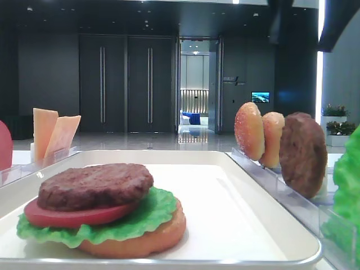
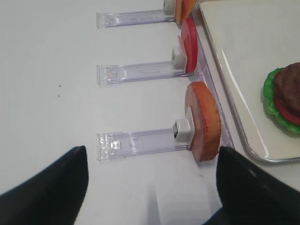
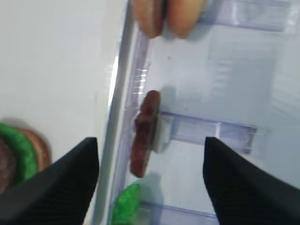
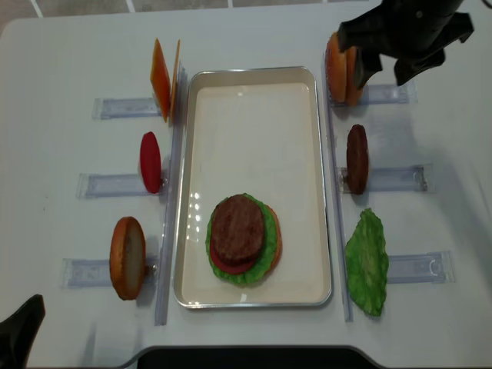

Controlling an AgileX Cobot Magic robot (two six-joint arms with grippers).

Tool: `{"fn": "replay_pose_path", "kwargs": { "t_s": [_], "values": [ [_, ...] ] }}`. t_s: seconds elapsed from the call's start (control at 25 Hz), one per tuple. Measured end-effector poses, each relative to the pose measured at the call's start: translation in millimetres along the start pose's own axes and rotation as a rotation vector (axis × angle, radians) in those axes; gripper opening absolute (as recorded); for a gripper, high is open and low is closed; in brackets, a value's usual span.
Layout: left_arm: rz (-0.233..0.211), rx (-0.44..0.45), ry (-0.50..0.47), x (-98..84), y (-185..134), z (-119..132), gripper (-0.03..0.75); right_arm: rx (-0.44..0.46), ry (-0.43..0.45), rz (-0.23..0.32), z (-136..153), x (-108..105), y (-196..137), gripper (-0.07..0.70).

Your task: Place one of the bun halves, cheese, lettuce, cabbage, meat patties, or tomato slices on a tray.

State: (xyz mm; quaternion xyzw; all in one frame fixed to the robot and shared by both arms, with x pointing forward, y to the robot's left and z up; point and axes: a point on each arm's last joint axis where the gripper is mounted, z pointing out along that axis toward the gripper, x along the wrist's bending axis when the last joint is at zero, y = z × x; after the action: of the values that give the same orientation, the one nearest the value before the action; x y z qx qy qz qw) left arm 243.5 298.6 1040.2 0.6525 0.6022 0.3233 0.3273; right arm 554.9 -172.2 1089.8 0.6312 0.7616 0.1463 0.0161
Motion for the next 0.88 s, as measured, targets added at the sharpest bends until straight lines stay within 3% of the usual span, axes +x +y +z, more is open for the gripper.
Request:
{"fn": "replay_pose_path", "kwargs": {
  "t_s": [0.24, 0.52, 0.68, 0.88],
  "values": [
    [0.000, 0.000, 0.000, 0.0, 0.0, 0.0, 0.659, -0.051, -0.054, 0.094, -17.3, -69.2, 5.7, 0.455],
    [0.000, 0.000, 0.000, 0.0, 0.0, 0.0, 0.659, -0.076, -0.103, 0.148, -30.2, -123.9, 0.6, 0.455],
    [0.000, 0.000, 0.000, 0.0, 0.0, 0.0, 0.659, -0.082, -0.115, 0.161, -34.1, -136.0, -2.1, 0.455],
    [0.000, 0.000, 0.000, 0.0, 0.0, 0.0, 0.657, -0.102, -0.117, 0.151, -42.2, -133.5, -6.4, 0.455]
  ]
}}
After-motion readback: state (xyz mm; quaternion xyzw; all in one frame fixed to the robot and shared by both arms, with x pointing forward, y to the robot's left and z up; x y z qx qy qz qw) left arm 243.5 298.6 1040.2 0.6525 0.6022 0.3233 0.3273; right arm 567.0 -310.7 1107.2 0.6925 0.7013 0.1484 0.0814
